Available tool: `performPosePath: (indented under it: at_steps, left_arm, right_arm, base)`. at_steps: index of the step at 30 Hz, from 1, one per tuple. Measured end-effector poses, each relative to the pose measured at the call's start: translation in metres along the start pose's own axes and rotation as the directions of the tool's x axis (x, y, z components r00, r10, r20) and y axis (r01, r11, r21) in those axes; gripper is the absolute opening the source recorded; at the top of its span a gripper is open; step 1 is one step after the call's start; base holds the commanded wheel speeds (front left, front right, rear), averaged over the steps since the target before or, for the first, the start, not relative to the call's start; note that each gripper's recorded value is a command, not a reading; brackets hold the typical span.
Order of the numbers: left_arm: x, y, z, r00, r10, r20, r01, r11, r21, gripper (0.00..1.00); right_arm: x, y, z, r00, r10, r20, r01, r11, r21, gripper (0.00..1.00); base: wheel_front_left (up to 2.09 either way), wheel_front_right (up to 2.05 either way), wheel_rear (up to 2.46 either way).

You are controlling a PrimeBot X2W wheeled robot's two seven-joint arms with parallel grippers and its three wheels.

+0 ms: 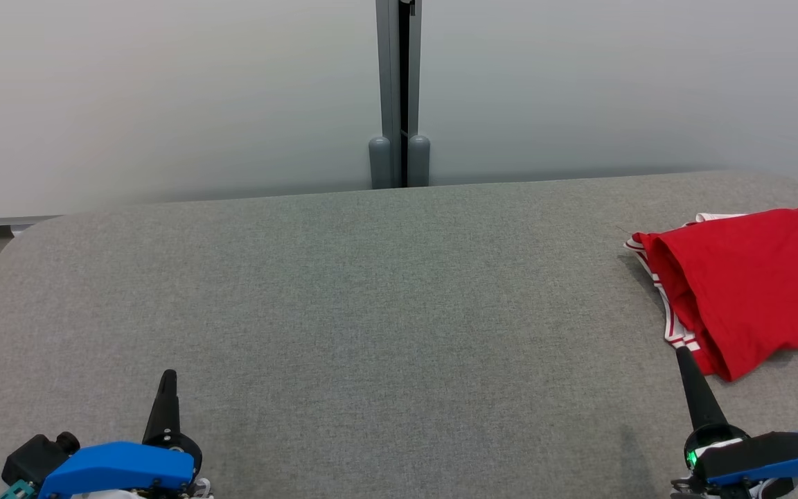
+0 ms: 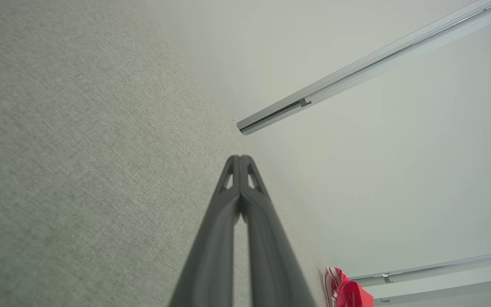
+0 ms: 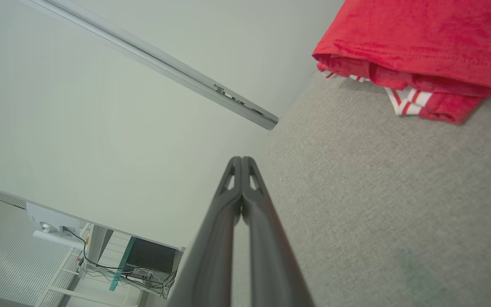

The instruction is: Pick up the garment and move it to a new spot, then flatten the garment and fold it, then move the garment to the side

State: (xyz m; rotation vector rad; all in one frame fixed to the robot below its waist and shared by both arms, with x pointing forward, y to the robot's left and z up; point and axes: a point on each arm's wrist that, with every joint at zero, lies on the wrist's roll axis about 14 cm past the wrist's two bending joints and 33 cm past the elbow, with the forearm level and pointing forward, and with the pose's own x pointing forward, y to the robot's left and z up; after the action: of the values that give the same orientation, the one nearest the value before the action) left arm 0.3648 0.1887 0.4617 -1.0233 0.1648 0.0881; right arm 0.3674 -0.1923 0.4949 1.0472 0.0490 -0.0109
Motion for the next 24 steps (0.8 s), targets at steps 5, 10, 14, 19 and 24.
performPosePath:
  at_steps: [5,10,14,19,24]
  left_arm:
    - [0.002,-0.003,0.002,1.000,-0.009,0.004,0.009,0.998,-0.056,0.00]
    - [0.003,-0.005,0.006,1.000,-0.020,0.009,0.021,0.994,-0.109,0.00]
    - [0.005,-0.008,0.008,0.999,-0.031,0.014,0.033,0.989,-0.147,0.00]
    - [0.006,-0.009,0.010,0.999,-0.036,0.017,0.039,0.980,-0.195,0.00]
    - [0.008,-0.014,0.013,0.998,-0.053,0.027,0.058,0.969,-0.241,0.00]
  right_arm:
    - [0.002,0.001,0.001,1.000,0.002,0.002,-0.002,0.999,0.051,0.00]
    - [0.003,0.000,0.001,1.000,0.001,0.002,-0.001,0.995,0.101,0.00]
    - [0.005,0.001,0.003,1.000,0.004,0.005,-0.005,0.990,0.139,0.00]
    - [0.007,0.001,0.004,1.000,0.004,0.009,-0.005,0.983,0.186,0.00]
    - [0.008,0.001,0.004,1.000,0.003,0.008,-0.005,0.974,0.227,0.00]
  base:
    - [0.00,0.00,0.00]
    - [0.00,0.00,0.00]
    - [0.00,0.00,0.00]
    - [0.00,0.00,0.00]
    - [0.00,0.00,0.00]
